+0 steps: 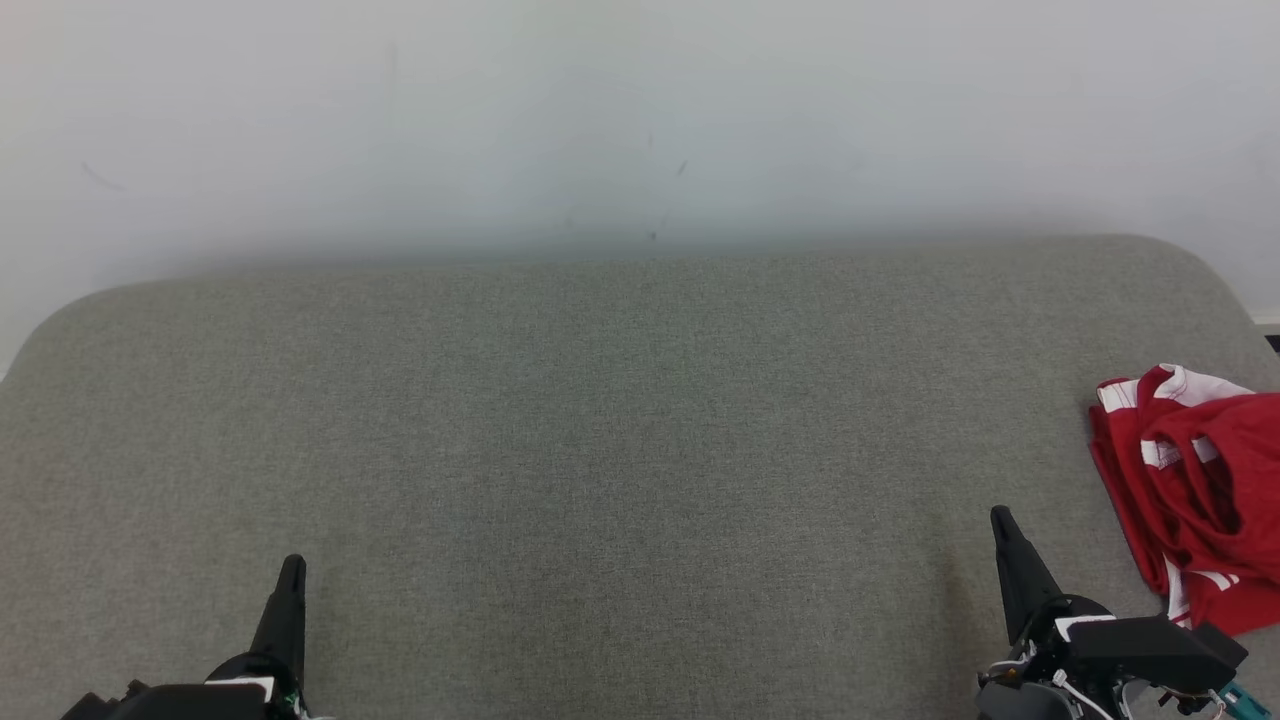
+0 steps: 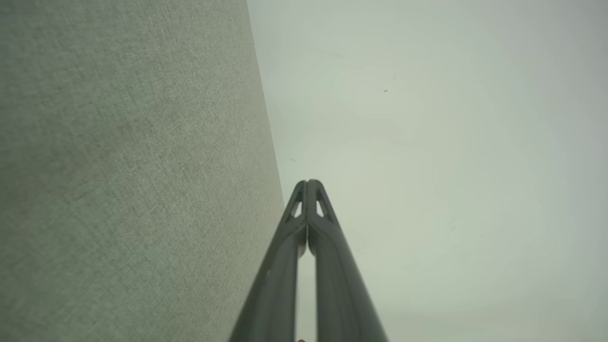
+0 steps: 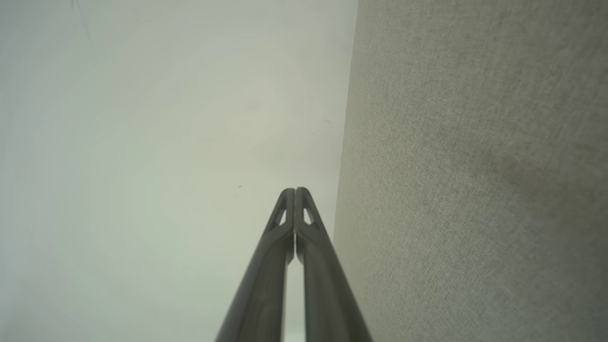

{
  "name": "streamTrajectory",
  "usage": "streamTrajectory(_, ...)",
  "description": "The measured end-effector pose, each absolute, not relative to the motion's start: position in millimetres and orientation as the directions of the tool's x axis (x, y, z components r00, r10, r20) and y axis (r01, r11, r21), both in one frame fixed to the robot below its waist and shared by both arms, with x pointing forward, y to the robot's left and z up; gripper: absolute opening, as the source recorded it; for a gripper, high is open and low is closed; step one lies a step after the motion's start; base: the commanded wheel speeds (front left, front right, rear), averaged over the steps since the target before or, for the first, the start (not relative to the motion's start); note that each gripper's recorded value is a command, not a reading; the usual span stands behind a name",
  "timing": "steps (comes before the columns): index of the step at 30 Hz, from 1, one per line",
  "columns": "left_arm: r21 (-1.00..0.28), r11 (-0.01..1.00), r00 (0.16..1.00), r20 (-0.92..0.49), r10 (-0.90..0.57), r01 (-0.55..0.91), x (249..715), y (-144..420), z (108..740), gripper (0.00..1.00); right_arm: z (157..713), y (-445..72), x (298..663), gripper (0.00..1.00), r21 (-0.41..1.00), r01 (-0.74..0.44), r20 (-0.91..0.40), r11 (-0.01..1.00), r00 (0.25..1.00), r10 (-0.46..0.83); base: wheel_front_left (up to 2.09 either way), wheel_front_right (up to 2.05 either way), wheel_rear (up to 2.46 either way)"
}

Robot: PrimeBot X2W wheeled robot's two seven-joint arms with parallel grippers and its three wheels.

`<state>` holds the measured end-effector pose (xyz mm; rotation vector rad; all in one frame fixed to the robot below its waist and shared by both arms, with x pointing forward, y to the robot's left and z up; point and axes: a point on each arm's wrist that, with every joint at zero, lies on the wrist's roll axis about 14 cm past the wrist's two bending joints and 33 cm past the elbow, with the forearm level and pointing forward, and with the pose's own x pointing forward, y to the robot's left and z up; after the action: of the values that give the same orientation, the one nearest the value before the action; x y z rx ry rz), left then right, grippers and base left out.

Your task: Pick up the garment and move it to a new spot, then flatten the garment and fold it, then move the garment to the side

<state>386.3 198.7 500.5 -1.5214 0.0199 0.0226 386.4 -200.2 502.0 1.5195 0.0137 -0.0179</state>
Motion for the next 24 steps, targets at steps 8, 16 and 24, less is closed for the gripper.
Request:
streamTrajectory(8,-1.000,-0.002,1.000,-0.013,-0.003,-0.013,387.4,198.6,503.2,0.00,504.4,-200.3,387.6,0.00,1.000,0.010,-0.010,0.000,1.000,0.000,0.00,0.00,0.00)
streamTrajectory(16,-1.000,-0.004,1.000,-0.011,-0.003,-0.011,387.5,198.6,503.6,0.00,504.9,-200.6,387.8,0.00,1.000,0.008,-0.008,-0.002,1.000,-0.001,0.00,0.00,0.00)
streamTrajectory(24,-1.000,-0.004,1.000,-0.011,-0.004,-0.011,387.6,198.6,503.7,0.00,504.9,-200.6,387.8,0.00,1.000,0.008,-0.008,-0.002,1.000,-0.001,0.00,0.00,0.00)
